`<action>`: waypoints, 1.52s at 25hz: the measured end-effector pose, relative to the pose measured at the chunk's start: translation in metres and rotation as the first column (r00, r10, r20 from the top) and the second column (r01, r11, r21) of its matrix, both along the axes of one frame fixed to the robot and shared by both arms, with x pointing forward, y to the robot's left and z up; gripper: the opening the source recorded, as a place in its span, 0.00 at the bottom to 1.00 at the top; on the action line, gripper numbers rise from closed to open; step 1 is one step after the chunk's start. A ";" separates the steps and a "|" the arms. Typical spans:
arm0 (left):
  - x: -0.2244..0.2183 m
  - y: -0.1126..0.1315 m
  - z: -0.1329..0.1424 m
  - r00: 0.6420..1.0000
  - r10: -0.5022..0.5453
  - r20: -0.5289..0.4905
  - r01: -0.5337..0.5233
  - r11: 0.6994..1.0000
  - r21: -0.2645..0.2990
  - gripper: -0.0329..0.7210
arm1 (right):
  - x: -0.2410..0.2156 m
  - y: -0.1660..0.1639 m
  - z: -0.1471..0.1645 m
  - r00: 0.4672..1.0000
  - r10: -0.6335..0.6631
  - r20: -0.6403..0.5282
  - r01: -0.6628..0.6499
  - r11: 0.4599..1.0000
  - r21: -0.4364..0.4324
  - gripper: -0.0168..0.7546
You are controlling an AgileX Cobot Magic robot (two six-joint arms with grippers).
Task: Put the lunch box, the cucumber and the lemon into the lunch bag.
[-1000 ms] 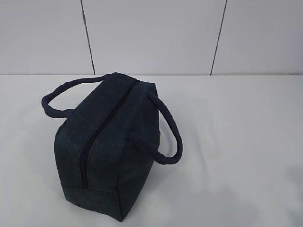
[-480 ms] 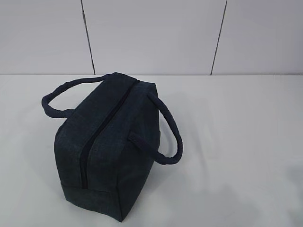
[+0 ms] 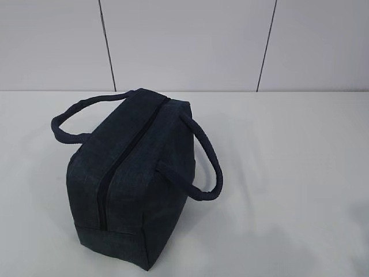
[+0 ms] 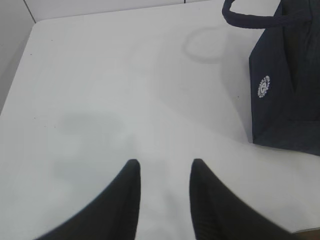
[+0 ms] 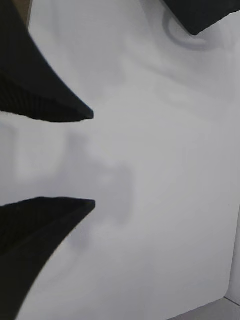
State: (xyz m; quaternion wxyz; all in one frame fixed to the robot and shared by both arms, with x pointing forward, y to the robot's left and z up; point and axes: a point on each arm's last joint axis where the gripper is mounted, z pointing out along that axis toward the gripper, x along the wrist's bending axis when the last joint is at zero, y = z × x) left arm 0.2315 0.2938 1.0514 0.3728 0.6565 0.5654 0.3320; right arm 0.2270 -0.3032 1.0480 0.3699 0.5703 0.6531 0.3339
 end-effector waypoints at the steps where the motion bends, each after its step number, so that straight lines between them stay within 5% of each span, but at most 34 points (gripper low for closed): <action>1: 0.000 0.000 0.000 1.000 0.000 0.000 0.000 1.000 0.000 0.36 | 0.000 0.000 0.000 1.000 0.000 0.000 0.000 1.000 0.000 0.48; 38: 0.000 0.000 0.000 1.000 0.000 0.000 0.000 1.000 0.000 0.36 | 0.000 0.000 0.000 1.000 0.003 0.000 -0.003 1.000 0.000 0.48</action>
